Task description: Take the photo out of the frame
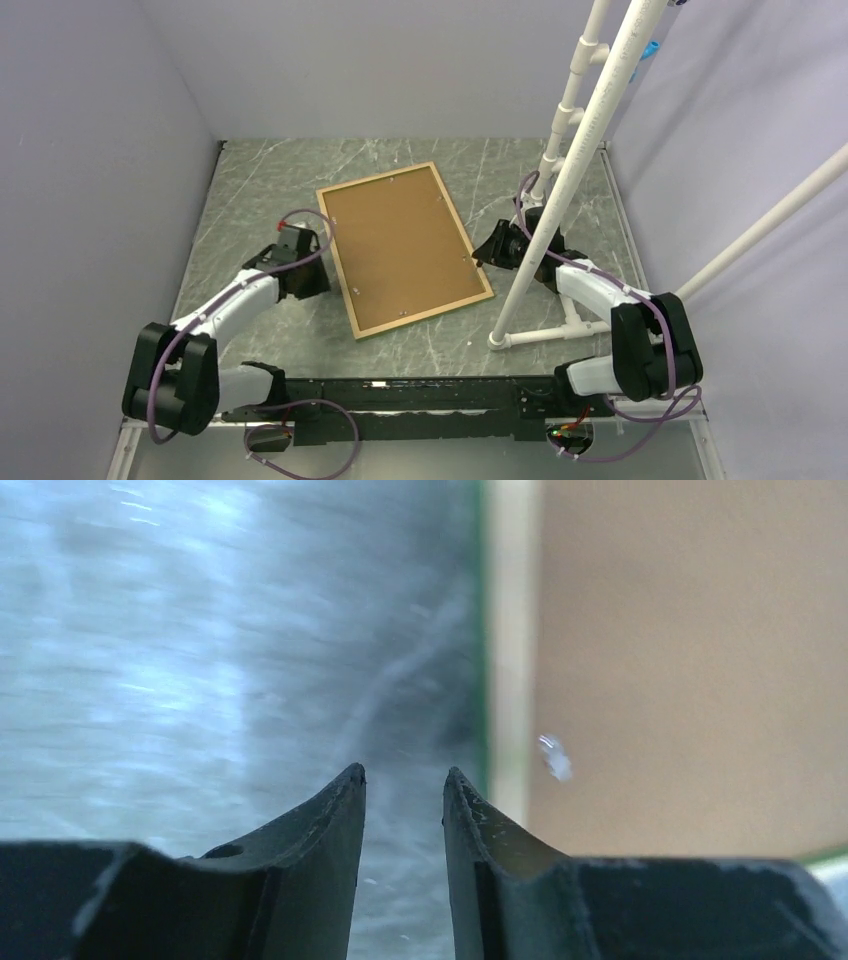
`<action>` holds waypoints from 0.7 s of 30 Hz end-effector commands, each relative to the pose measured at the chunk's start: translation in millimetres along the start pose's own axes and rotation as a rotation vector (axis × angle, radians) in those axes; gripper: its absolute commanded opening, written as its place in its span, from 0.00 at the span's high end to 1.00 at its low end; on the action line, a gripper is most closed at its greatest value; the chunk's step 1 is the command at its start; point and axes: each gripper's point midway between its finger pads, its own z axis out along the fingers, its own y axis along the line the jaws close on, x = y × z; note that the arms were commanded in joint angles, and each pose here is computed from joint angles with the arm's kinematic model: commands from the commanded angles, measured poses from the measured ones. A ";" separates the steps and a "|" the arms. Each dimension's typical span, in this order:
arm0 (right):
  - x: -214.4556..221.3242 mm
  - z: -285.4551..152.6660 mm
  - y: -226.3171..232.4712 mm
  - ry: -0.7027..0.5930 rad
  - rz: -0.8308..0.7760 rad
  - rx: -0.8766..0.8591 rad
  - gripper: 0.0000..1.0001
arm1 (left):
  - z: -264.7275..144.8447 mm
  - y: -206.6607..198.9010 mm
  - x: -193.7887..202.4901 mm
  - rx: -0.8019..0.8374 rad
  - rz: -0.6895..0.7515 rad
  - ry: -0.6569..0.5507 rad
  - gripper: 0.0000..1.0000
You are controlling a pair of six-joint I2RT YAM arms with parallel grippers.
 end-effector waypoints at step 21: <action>-25.2 8.1 20.6 -0.040 0.004 -0.073 1.00 | -68.4 -155.8 54.7 0.662 0.161 -0.023 0.29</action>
